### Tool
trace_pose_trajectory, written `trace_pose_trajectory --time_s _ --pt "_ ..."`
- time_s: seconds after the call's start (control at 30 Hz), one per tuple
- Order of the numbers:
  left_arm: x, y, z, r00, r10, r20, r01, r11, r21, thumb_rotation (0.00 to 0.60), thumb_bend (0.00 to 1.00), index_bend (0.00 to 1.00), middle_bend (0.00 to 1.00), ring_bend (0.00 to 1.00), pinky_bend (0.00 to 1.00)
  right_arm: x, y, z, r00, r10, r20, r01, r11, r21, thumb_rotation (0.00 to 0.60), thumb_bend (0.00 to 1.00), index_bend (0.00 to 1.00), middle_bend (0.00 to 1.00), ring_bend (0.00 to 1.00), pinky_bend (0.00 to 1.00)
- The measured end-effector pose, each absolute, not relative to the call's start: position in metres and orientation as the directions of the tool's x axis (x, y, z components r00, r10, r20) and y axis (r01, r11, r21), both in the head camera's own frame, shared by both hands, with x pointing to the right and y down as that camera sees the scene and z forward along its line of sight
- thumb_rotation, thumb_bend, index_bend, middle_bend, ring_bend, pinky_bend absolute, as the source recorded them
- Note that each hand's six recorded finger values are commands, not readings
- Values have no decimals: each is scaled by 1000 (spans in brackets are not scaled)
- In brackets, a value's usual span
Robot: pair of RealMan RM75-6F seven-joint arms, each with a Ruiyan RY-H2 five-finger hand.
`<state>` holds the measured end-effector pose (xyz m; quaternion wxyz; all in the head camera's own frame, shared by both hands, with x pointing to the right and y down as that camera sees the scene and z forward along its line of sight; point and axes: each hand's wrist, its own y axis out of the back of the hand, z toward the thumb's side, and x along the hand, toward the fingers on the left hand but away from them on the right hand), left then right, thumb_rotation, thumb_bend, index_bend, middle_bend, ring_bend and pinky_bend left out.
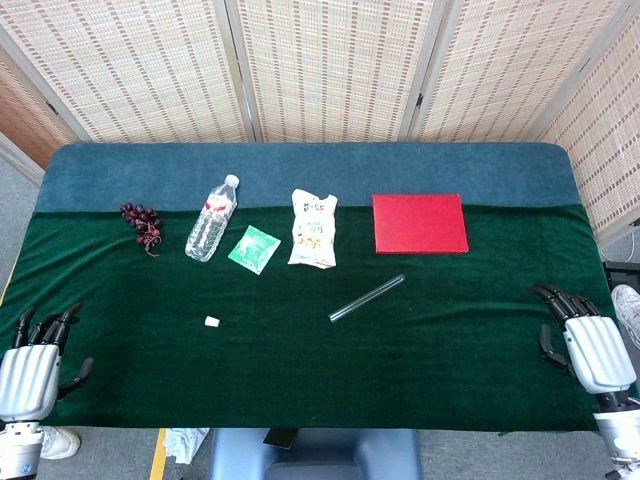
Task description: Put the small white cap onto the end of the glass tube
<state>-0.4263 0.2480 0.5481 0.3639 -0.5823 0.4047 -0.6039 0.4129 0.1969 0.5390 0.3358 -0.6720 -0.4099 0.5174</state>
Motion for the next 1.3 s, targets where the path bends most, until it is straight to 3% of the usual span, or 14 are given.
trace_pose_trajectory --time_s 0.43,0.7,0.77,0.83,0.9,1.1,1.3 --pt "-425 244 554 -34 -907 420 -64 -417 -906 600 355 158 314 244 79 407 196 538 154 900 -409 231 -435 -870 600 743 193 222 258 238" --pt "-406 232 582 65 -859 508 -86 -512 -855 598 357 177 266 214 71 404 192 543 179 892 -416 241 -450 -860 600 743 194 222 290 238" --pt "-400 230 591 94 -835 542 -95 -549 -830 517 361 193 249 197 55 403 191 544 185 890 -417 243 -452 -858 600 743 194 222 290 238" --pt "-392 229 603 131 -801 584 -100 -596 -796 304 373 221 245 190 44 402 190 546 190 889 -417 245 -454 -857 600 743 194 222 290 238" --pt "-383 227 615 165 -765 623 -92 -641 -762 226 380 238 245 192 41 401 190 547 192 888 -418 248 -456 -855 600 744 194 222 290 238" --pt "-362 216 646 217 -703 678 -28 -699 -715 215 406 256 245 192 41 402 188 548 192 890 -413 255 -452 -855 600 743 194 222 290 238" --pt "-349 209 670 232 -656 719 33 -733 -680 83 538 278 238 157 8 402 188 550 192 888 -418 257 -457 -851 600 743 194 222 289 239"
